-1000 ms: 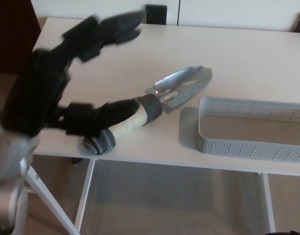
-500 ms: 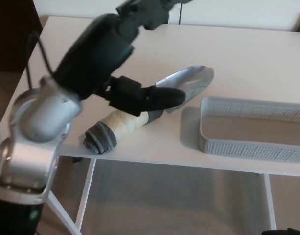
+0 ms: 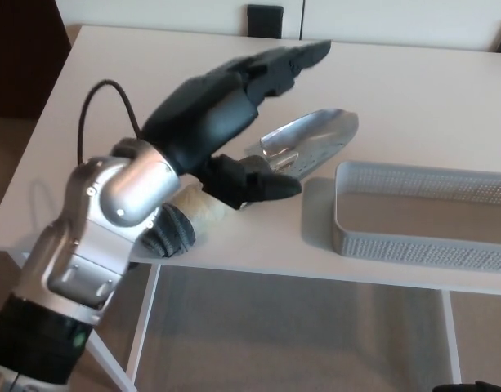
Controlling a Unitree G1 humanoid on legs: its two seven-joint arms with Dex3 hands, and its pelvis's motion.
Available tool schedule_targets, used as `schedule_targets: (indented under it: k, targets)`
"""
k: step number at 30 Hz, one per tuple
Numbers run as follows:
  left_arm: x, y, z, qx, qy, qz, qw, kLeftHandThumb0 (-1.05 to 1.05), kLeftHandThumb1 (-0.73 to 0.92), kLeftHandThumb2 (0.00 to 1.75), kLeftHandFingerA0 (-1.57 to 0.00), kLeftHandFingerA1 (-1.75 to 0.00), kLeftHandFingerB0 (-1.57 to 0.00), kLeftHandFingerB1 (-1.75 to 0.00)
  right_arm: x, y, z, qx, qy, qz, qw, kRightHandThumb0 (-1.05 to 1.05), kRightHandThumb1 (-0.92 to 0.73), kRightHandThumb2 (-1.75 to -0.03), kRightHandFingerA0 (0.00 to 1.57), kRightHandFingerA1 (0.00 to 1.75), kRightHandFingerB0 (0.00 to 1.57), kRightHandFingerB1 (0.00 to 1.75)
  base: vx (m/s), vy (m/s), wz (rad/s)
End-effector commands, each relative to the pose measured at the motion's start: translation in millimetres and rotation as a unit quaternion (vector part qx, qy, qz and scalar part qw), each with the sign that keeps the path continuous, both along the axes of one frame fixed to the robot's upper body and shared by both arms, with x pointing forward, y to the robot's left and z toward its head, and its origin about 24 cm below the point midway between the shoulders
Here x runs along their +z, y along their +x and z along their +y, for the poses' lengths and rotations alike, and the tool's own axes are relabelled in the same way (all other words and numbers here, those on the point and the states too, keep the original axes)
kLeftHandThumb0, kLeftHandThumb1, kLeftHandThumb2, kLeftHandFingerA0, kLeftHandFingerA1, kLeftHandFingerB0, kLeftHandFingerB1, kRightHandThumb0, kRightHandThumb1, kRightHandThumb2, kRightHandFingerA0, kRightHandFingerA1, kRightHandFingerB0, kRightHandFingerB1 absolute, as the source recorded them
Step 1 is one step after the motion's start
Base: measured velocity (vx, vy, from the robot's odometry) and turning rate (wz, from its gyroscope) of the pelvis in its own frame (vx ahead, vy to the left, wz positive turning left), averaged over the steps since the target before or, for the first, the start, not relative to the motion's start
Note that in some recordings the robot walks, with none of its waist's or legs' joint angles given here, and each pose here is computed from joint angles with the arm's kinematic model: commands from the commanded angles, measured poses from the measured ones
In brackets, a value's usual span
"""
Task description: The robot walks towards a desk on which a shovel is kept on the left hand side and a container is kept on the right hand side. The robot picks up the shovel using its left hand and places it in the container.
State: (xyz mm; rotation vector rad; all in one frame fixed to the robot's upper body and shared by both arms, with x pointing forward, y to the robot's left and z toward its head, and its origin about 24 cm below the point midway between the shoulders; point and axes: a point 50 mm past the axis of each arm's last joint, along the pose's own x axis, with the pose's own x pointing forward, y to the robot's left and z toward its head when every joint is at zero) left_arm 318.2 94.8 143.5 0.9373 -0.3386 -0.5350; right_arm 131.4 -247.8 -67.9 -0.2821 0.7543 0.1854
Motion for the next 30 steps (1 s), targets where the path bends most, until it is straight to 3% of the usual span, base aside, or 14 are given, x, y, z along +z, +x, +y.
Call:
schedule_targets:
  k: [1,2,9,16,22,30]
  targets:
    - [-39.6,12.0,28.9,0.216,0.142,0.027,0.966,-0.61,0.39,0.75,0.00,-0.09,0.00,-0.14,3.4,-0.8,-0.2,0.008,0.004,0.002,1.000,-0.25,-0.50,-0.54,0.65,0.56,0.39,0.47,0.00,0.000,0.00]
    - [-42.5,11.6,27.3,0.223,0.134,0.036,0.965,-0.61,0.38,0.71,0.00,-0.03,0.00,-0.10,3.3,0.9,0.5,0.007,0.002,0.001,1.000,-0.26,-0.50,-0.54,0.66,0.57,0.40,0.47,0.00,0.000,0.00]
    - [-50.2,12.8,24.1,0.232,0.149,0.045,0.960,-0.57,0.37,0.71,0.00,-0.08,-0.01,-0.13,5.7,-1.1,0.5,0.011,0.001,0.000,1.000,-0.26,-0.50,-0.54,0.67,0.55,0.40,0.45,0.00,0.000,0.00]
    - [-60.8,14.9,25.4,0.253,0.178,0.052,0.950,-0.63,0.40,0.72,0.00,-0.02,-0.02,-0.12,5.8,-1.3,1.2,0.005,0.004,0.000,1.000,-0.26,-0.49,-0.54,0.68,0.56,0.41,0.46,0.00,0.000,0.00]
    - [-70.6,17.0,29.7,0.266,0.181,0.065,0.945,-0.57,0.38,0.76,0.00,-0.16,0.00,-0.21,7.0,-0.7,1.6,0.012,0.002,-0.004,1.000,-0.27,-0.49,-0.54,0.67,0.56,0.41,0.46,0.00,0.000,0.00]
    - [-85.6,18.9,34.2,0.283,0.191,0.079,0.937,-0.55,0.36,0.74,0.00,-0.18,-0.04,-0.23,9.4,2.8,2.3,0.023,-0.006,-0.008,1.000,-0.27,-0.49,-0.54,0.64,0.54,0.41,0.46,-0.01,-0.003,0.00]
